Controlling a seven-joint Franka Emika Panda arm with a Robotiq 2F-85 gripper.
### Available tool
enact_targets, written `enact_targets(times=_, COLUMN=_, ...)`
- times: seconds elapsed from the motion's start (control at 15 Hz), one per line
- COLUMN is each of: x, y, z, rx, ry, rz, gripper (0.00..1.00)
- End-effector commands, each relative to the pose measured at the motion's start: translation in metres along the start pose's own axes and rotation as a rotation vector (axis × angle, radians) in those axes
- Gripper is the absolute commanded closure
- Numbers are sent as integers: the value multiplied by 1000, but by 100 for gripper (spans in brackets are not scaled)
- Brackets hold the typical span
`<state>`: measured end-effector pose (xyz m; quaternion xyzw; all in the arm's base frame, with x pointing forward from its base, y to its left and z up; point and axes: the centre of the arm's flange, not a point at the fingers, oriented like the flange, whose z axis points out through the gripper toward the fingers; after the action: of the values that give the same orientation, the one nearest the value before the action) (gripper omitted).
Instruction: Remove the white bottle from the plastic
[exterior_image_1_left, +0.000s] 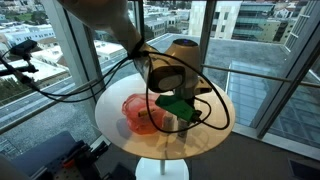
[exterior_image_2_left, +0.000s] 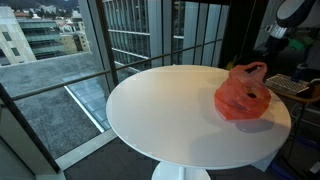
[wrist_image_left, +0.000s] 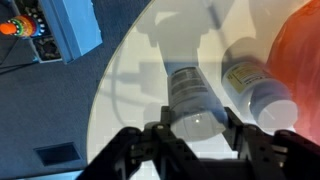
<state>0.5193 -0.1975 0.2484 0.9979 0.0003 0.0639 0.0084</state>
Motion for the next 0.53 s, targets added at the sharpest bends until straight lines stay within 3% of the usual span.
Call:
enact_targets(times=0.0, x=-4, y=4, z=2, rx=25, ry=31, rz=-5, gripper=73)
enact_targets(times=0.47, x=-5, y=4, z=4, rx=33, ry=24, rz=-7, gripper=73)
